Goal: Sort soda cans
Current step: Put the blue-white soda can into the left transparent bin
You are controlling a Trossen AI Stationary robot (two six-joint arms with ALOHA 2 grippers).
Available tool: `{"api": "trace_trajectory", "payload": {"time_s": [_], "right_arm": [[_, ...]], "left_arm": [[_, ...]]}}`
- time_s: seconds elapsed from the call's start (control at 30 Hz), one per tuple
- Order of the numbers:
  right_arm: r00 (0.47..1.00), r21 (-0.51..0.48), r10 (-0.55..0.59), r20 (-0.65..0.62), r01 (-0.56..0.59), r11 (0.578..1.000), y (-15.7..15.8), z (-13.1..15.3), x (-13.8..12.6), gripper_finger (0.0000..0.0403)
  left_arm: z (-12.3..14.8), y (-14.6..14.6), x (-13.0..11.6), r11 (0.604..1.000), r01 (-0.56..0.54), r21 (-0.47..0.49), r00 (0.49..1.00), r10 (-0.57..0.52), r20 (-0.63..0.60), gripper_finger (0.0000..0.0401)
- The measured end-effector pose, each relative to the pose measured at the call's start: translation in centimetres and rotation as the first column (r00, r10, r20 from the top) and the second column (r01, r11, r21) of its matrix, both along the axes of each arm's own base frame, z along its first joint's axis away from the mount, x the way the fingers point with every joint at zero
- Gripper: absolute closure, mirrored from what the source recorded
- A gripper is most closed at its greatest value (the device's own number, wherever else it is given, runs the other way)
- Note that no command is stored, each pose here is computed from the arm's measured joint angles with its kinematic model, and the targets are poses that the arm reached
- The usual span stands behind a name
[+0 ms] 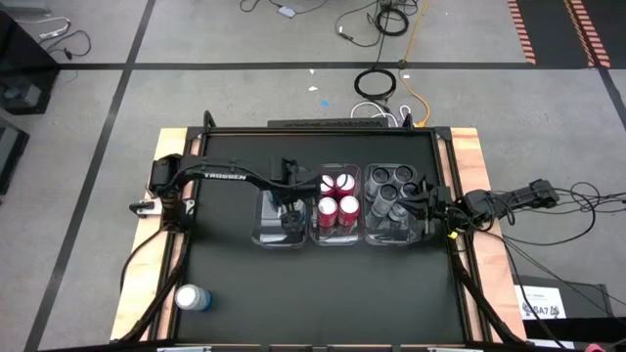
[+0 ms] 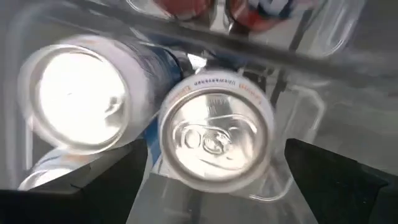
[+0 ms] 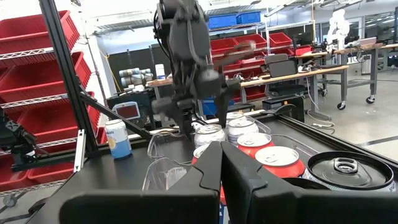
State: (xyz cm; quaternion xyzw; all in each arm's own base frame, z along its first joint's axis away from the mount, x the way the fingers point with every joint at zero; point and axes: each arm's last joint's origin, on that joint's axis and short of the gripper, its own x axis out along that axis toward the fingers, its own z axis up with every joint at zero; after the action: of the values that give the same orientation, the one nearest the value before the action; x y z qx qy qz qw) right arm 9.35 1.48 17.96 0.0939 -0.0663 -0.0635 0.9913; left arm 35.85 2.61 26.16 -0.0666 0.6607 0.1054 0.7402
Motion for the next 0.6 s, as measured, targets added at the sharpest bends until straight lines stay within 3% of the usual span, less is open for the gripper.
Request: {"api": "trace_trajectory", "payload": {"time_s": [0.17, 0.37, 0.6], "right_arm": [[1.000, 0.000, 0.000, 0.000, 0.000, 1.000, 0.0, 0.0, 0.0, 0.0403], [1.000, 0.000, 0.000, 0.000, 0.000, 1.000, 0.0, 0.0, 0.0, 0.0403], [1.000, 0.001, 0.000, 0.003, 0.000, 1.000, 0.0, 0.0, 0.0, 0.0403]], "left_arm": [[3.1, -0.5, -0.2, 0.995, -0.103, -0.015, 0.995, 0.103, 0.007, 0.0012], [5.5, -3.8, -2.4, 0.985, -0.172, -0.033, 0.978, 0.166, -0.122, 0.0012], [8.4, -10.0, -7.5, 0.979, -0.197, -0.049, 0.977, 0.200, 0.074, 0.0012]]}}
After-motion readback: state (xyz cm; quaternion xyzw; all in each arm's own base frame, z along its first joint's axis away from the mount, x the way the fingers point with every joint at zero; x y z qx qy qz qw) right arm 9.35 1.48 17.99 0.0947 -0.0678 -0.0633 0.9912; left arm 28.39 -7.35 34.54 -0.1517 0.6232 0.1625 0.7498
